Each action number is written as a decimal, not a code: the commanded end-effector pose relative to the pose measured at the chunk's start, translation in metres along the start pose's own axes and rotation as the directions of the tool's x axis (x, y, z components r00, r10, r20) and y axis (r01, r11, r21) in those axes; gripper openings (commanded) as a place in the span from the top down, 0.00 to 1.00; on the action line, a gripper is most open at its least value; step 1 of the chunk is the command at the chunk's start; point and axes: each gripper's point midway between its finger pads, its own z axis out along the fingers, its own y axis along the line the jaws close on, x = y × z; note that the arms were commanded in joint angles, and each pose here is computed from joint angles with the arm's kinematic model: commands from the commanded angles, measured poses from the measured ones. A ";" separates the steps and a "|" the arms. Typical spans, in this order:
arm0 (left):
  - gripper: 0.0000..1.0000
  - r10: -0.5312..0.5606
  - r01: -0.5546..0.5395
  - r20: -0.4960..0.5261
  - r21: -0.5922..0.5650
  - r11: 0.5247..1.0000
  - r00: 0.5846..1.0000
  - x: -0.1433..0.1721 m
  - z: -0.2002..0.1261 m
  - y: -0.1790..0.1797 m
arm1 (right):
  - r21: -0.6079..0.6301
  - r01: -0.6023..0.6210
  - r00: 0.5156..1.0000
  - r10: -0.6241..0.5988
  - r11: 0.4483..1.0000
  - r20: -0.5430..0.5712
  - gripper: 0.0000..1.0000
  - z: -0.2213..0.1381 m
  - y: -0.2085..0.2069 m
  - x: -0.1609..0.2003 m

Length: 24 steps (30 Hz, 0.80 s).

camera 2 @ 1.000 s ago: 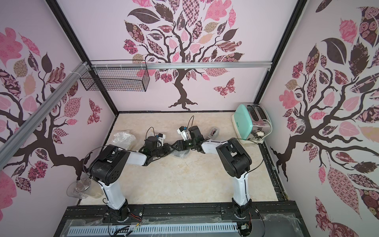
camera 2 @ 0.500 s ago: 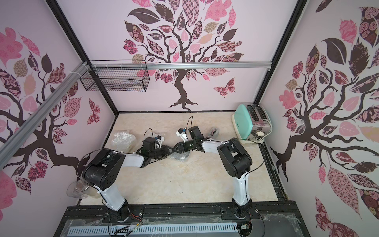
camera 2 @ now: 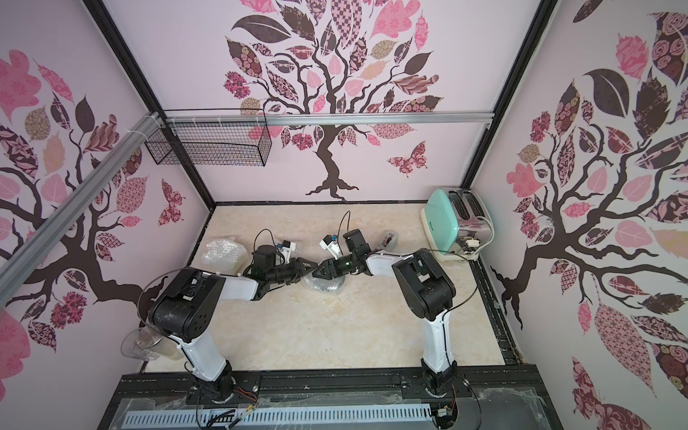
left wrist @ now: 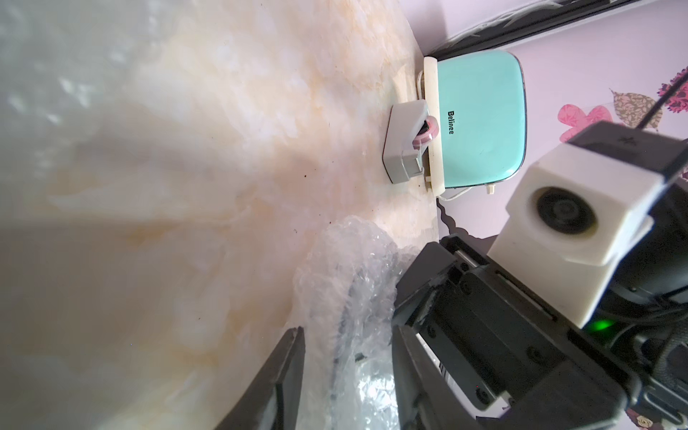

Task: Wrap bowls in bubble wrap
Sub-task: Stick the tape on the bubble wrap.

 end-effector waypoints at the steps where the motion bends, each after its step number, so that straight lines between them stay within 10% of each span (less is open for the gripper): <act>1: 0.55 0.041 -0.040 -0.046 0.036 0.999 0.998 0.003 0.008 -0.001 | 0.007 -0.062 0.996 0.062 0.998 -0.058 0.45 0.008 -0.014 0.020; 13: 0.56 0.020 -0.020 -0.095 0.002 1.000 0.995 0.014 0.028 0.019 | 0.012 -0.080 0.994 0.081 0.997 -0.072 0.45 0.011 -0.021 0.025; 24: 0.86 0.003 -0.008 -0.088 -0.058 0.998 0.996 0.017 0.035 0.039 | 0.037 -0.100 0.992 0.103 0.994 -0.079 0.45 0.011 -0.026 0.030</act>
